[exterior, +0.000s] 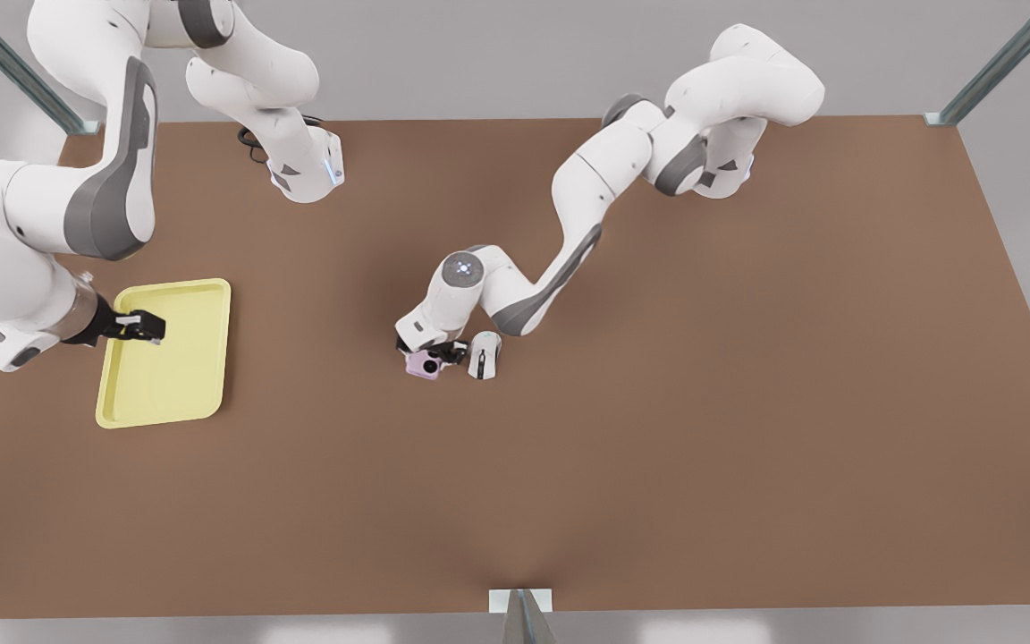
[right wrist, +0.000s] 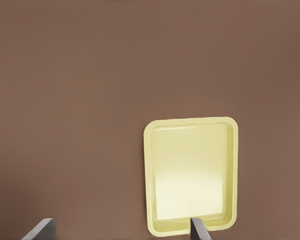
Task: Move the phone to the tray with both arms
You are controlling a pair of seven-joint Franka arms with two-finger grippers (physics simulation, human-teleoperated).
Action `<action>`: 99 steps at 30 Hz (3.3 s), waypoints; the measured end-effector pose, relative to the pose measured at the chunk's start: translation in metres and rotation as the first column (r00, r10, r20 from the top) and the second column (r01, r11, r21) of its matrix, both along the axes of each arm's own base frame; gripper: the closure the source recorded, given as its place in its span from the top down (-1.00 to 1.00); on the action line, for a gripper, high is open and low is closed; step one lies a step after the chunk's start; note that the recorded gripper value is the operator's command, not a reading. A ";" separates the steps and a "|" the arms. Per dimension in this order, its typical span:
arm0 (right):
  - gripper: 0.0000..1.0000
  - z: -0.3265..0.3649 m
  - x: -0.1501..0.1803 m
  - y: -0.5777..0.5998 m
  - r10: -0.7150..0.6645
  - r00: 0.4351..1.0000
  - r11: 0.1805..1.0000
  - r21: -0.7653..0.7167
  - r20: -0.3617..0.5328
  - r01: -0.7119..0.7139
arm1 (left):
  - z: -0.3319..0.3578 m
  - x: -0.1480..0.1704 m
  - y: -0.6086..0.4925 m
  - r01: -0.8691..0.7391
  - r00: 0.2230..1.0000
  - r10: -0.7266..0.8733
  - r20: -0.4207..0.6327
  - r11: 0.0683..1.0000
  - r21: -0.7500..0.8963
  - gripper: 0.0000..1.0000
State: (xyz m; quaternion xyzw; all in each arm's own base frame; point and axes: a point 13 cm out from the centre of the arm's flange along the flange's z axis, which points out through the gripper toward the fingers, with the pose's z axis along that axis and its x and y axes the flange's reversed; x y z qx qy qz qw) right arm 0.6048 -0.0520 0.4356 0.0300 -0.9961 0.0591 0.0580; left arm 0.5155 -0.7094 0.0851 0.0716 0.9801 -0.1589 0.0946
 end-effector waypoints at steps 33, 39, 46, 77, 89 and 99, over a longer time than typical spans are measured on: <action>1.00 -0.183 0.001 0.269 0.120 0.990 0.991 0.061 -0.075 -0.116 | 0.370 0.096 0.594 -0.246 0.929 0.329 -0.168 0.891 0.382 1.00; 1.00 -0.252 -0.015 0.322 0.056 0.996 0.997 0.054 -0.071 -0.052 | 0.344 0.097 0.600 -0.125 0.947 0.231 -0.225 0.906 0.405 1.00; 1.00 -0.305 -0.021 0.346 -0.074 0.997 0.994 0.076 -0.035 0.076 | 0.337 0.095 0.603 -0.034 0.955 0.148 -0.255 0.913 0.406 1.00; 1.00 -0.388 -0.079 0.370 -0.299 0.954 0.949 0.106 -0.009 0.298 | 0.319 0.096 0.598 0.102 0.957 0.021 -0.291 0.910 0.402 1.00; 1.00 -0.408 -0.089 0.363 -0.288 0.958 0.952 0.100 -0.013 0.288 | 0.316 0.097 0.598 0.108 0.956 0.017 -0.294 0.909 0.403 1.00; 0.68 -0.406 -0.085 0.366 -0.276 0.961 0.955 0.115 0.001 0.274 | 0.314 0.098 0.598 0.105 0.955 0.021 -0.296 0.909 0.404 1.00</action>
